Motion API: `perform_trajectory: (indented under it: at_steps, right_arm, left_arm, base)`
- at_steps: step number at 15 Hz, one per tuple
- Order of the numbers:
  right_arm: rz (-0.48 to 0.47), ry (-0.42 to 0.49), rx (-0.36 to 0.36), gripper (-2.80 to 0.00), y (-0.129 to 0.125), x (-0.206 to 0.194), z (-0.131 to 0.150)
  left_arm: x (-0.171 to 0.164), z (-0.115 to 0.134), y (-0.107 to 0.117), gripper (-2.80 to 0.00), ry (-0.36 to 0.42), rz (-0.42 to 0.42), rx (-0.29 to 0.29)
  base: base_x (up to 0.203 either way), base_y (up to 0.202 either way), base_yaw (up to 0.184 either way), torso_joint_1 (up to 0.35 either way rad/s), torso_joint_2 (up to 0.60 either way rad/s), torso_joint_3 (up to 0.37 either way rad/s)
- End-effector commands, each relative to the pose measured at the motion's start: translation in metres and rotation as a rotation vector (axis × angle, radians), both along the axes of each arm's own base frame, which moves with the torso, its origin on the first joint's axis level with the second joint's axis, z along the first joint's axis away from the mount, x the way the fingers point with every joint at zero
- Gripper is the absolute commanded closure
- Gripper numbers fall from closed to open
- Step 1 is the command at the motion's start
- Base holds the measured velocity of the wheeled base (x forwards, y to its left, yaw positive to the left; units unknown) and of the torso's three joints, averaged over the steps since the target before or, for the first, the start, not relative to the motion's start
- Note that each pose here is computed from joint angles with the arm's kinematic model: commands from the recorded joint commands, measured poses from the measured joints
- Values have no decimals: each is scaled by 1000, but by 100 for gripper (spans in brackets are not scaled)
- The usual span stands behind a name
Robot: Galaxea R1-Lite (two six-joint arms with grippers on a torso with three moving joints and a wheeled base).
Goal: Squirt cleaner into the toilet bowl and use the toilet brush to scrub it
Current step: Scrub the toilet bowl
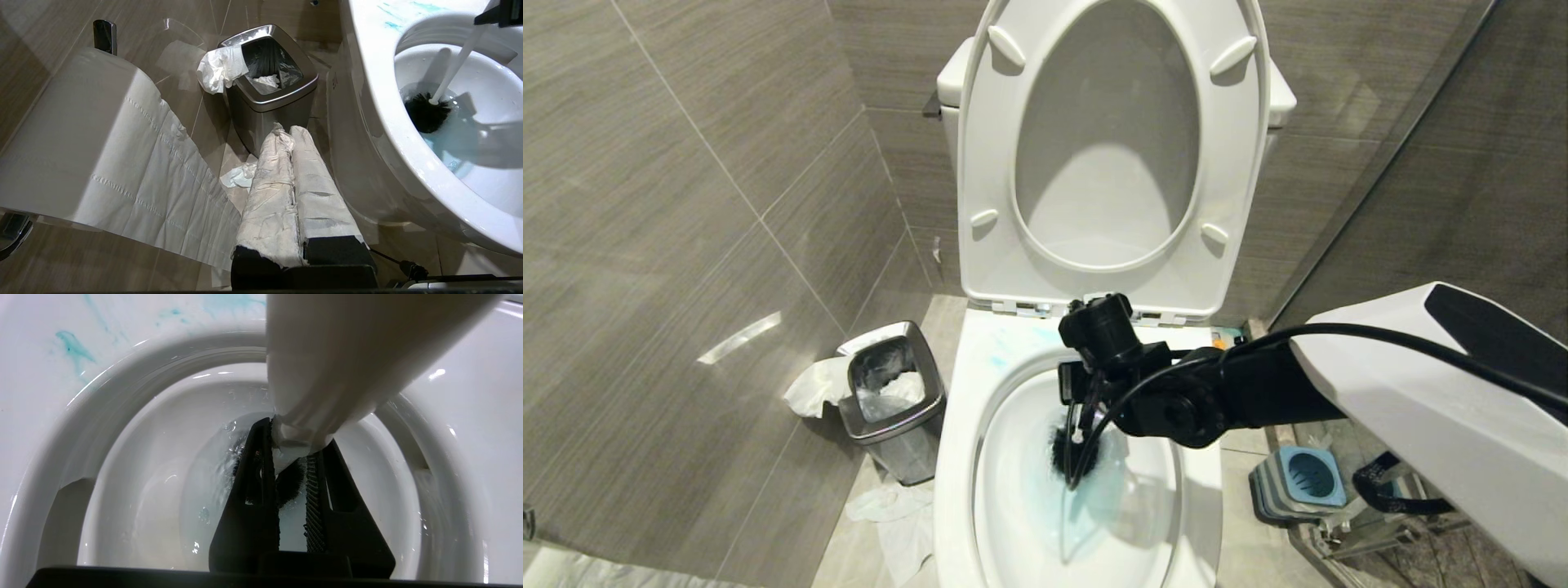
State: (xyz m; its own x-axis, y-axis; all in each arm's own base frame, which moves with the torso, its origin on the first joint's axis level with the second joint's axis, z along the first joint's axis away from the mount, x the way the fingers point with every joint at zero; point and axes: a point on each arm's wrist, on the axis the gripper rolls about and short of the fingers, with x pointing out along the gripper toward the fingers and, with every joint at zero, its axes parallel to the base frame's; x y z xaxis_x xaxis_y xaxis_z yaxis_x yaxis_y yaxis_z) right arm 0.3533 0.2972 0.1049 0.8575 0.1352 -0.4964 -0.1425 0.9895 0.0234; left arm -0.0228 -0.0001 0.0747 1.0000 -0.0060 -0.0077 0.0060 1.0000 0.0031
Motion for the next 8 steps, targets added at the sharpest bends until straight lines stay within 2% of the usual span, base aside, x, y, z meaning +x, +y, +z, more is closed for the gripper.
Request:
perform_trajectory:
  at_steps: [1, 3, 5, 8]
  right_arm:
    - [13, 15, -21, 0, 6, -3, -13]
    - [31, -24, 17, 0, 5, -15, 17]
    - [66, -73, 63, 0, 0, -43, 60]
    - [99, -125, 108, 0, -21, -86, 123]
  left_arm:
    - [0, -1, 0, 0, 5, 0, 0]
    - [0, -1, 0, 0, 5, -2, 1]
    - [0, -1, 0, 0, 5, -2, 1]
    - [0, -1, 0, 0, 5, -2, 1]
  base:
    - [0, 0, 0, 0, 0, 0]
    - [0, 0, 0, 0, 0, 0]
    - [0, 0, 0, 0, 0, 0]
    - [0, 0, 0, 0, 0, 0]
